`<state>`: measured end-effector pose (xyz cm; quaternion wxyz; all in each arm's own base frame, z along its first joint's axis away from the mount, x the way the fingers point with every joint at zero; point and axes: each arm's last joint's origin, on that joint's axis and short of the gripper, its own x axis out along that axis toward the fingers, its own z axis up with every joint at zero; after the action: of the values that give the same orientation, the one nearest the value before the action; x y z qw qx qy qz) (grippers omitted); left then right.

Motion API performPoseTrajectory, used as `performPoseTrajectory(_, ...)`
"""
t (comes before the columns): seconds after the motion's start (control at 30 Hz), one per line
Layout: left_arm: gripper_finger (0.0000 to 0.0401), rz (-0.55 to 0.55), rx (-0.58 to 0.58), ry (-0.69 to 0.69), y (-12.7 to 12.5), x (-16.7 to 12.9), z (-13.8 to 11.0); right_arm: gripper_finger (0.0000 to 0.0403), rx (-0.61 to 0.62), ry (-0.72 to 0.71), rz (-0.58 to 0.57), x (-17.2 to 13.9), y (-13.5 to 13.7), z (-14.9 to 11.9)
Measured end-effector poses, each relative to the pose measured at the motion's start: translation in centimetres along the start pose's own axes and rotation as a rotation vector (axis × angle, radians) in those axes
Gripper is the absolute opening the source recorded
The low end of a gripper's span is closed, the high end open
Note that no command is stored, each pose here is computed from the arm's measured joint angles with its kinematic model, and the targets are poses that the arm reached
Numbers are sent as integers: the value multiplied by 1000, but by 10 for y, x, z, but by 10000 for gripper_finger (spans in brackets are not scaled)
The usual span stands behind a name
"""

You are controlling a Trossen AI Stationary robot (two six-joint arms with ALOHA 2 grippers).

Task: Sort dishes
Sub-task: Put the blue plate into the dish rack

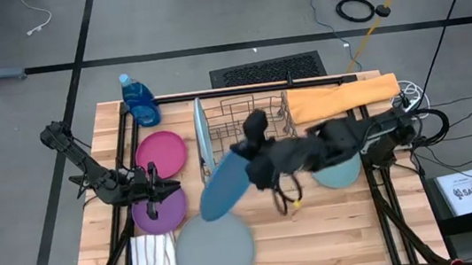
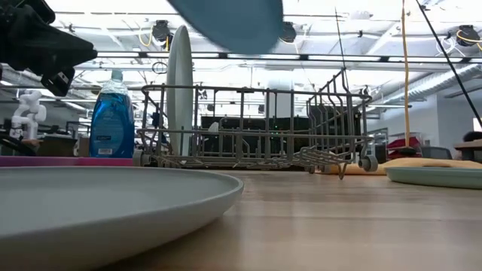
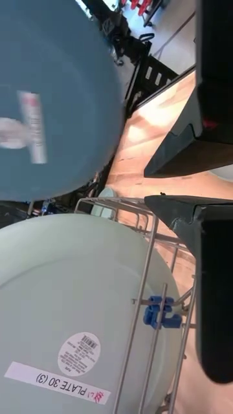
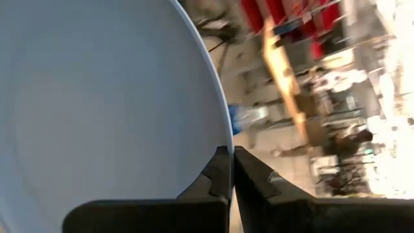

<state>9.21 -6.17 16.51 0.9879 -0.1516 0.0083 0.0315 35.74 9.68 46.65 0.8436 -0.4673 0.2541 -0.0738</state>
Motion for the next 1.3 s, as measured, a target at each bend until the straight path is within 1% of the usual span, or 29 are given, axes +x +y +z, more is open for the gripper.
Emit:
performPoseTrajectory(0.1,55,0,-2,-2,0,0,0,0,35,-85,-38,-7,-26,-8)
performPoseTrajectory(0.2,55,-1,-4,-2,0,0,0,0,68,-169,-35,-16,-48,-21)
performPoseTrajectory(0.33,55,-16,-40,-44,-2,0,6,0,126,-267,33,-24,-70,-41)
performPoseTrajectory(0.47,55,-42,-52,-148,-5,-2,19,0,163,-279,119,-20,-85,-67)
performPoseTrajectory(0.63,55,-50,-19,-233,-6,-4,30,0,192,-360,206,-3,-102,-97)
performPoseTrajectory(0.7,55,-50,-3,-253,-6,-4,33,0,192,-424,226,9,-108,-110)
performPoseTrajectory(0.9,55,-32,39,-235,-6,-4,30,0,202,-598,184,43,-130,-161)
performPoseTrajectory(0.97,55,-31,40,-214,-6,-3,28,0,244,-642,178,51,-135,-175)
performPoseTrajectory(1.03,55,-37,49,-189,-6,-2,24,0,325,-637,194,55,-138,-186)
performPoseTrajectory(1.13,55,-37,82,-156,-5,-2,20,0,440,-582,219,55,-141,-200)
performPoseTrajectory(1.2,55,-36,84,-152,-5,-2,20,0,467,-553,238,55,-140,-204)
performPoseTrajectory(1.3,55,-43,26,-170,-5,-2,22,0,460,-571,234,55,-141,-203)
